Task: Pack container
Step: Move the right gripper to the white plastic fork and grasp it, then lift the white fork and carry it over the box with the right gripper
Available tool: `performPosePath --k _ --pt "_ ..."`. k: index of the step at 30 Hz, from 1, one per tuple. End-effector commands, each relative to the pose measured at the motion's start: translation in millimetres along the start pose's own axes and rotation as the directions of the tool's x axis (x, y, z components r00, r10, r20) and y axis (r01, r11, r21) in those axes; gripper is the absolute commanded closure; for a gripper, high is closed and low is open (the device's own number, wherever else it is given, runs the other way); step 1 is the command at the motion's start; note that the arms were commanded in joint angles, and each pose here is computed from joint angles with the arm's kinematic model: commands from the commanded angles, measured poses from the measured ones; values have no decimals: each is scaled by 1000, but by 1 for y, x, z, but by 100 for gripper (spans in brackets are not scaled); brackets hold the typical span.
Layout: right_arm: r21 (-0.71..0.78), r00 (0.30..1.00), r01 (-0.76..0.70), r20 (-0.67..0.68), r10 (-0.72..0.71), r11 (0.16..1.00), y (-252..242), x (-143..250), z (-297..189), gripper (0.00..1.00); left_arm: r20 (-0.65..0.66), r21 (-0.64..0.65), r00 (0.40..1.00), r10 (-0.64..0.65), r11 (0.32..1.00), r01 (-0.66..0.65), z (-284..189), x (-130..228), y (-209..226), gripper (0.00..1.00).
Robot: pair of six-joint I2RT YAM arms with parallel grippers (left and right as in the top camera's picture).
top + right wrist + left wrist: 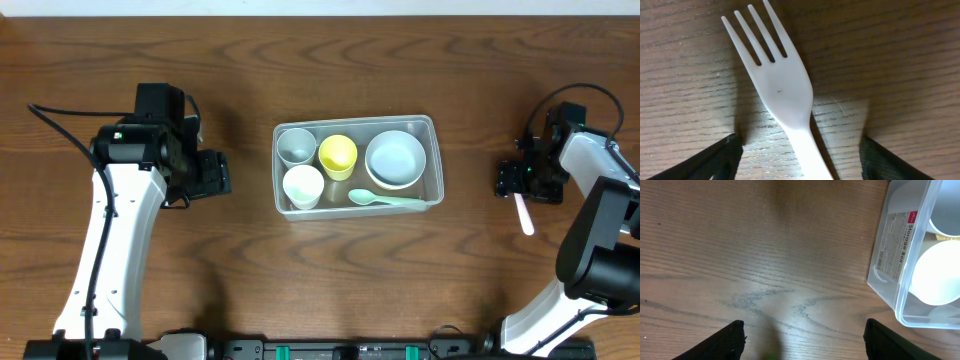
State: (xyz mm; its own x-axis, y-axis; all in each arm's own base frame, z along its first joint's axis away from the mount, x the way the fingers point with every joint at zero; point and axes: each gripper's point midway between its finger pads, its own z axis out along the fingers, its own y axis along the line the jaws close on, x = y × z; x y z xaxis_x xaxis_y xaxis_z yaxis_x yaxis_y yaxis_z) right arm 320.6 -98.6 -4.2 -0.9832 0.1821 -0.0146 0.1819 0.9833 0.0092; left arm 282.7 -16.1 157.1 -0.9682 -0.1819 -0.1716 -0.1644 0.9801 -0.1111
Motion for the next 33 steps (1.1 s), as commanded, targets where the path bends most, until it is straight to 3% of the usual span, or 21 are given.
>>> performPosePath --k 1,5,17,33 --pt "-25 1000 1 -8 -1 1000 3 2 3 31 3 11 1000 15 1000 -15 -2 1 -2 23" --pt "-25 1000 1 -11 -1 1000 3 3 3 45 3 11 1000 15 1000 -15 -2 1 -2 23" --pt "-25 1000 1 -11 -1 1000 3 2 3 68 3 11 1000 15 1000 -15 -2 1 -2 23" --pt "-24 1000 1 -4 -1 1000 3 1 3 83 3 11 1000 15 1000 -15 -2 1 -2 23"
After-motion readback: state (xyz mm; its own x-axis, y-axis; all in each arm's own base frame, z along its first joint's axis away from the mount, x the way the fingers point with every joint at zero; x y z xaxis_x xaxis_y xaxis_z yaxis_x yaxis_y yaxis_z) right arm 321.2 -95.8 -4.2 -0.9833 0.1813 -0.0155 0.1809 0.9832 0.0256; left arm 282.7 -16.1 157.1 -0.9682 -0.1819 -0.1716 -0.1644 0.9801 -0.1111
